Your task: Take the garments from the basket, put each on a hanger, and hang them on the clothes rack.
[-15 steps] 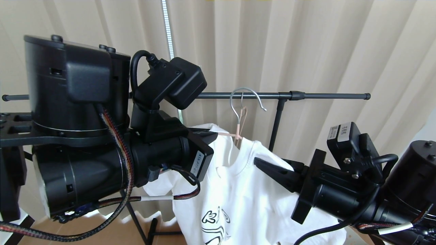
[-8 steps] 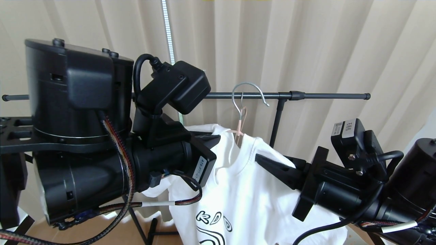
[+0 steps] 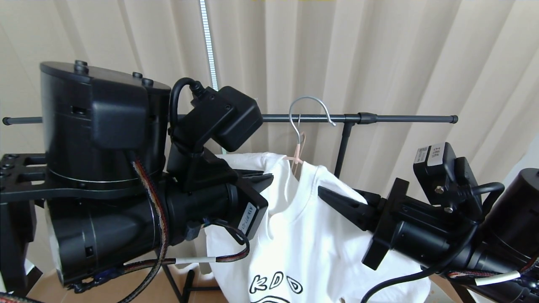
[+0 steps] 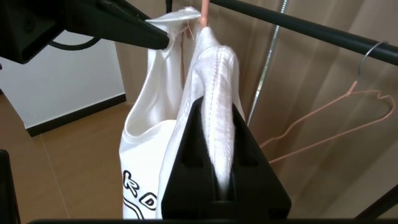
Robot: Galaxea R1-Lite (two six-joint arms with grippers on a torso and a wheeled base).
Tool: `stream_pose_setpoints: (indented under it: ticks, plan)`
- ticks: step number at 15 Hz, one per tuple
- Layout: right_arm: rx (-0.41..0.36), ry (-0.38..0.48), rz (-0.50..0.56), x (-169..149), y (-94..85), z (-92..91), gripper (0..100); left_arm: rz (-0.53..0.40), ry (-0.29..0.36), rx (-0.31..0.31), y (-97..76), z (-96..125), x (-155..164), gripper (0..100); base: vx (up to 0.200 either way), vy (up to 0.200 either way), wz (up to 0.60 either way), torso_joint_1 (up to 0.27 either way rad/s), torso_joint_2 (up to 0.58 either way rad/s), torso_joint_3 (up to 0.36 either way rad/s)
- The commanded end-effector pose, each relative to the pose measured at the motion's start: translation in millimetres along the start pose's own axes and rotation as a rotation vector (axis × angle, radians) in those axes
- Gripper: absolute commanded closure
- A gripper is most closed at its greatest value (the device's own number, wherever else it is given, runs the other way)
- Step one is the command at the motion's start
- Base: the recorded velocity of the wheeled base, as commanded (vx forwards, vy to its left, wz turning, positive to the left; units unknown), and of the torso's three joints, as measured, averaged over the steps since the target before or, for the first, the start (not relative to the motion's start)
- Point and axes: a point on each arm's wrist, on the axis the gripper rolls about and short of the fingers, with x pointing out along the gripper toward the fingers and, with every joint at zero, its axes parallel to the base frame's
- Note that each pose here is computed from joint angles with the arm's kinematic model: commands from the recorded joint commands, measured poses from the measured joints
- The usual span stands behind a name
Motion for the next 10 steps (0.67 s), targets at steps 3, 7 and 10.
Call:
stream_pose_setpoints:
  ticks: [3,7,10]
  plan:
    - [0.011,-0.009,0.001,-2,0.4,2.2,100,-0.005,0.019,-0.002,-1.8,-4,6,0,0.000,0.000,0.00,0.000,0.00,0.000]
    - [0.017,-0.012,0.004,-3,0.5,2.9,100,-0.008,0.012,-0.001,-2.5,-4,0,0,0.000,0.000,0.00,0.000,0.00,0.000]
    - [0.022,-0.007,0.004,-3,-0.1,1.8,100,0.015,-0.003,-0.015,6.2,-7,-16,0,0.000,0.000,0.00,0.000,0.00,0.000]
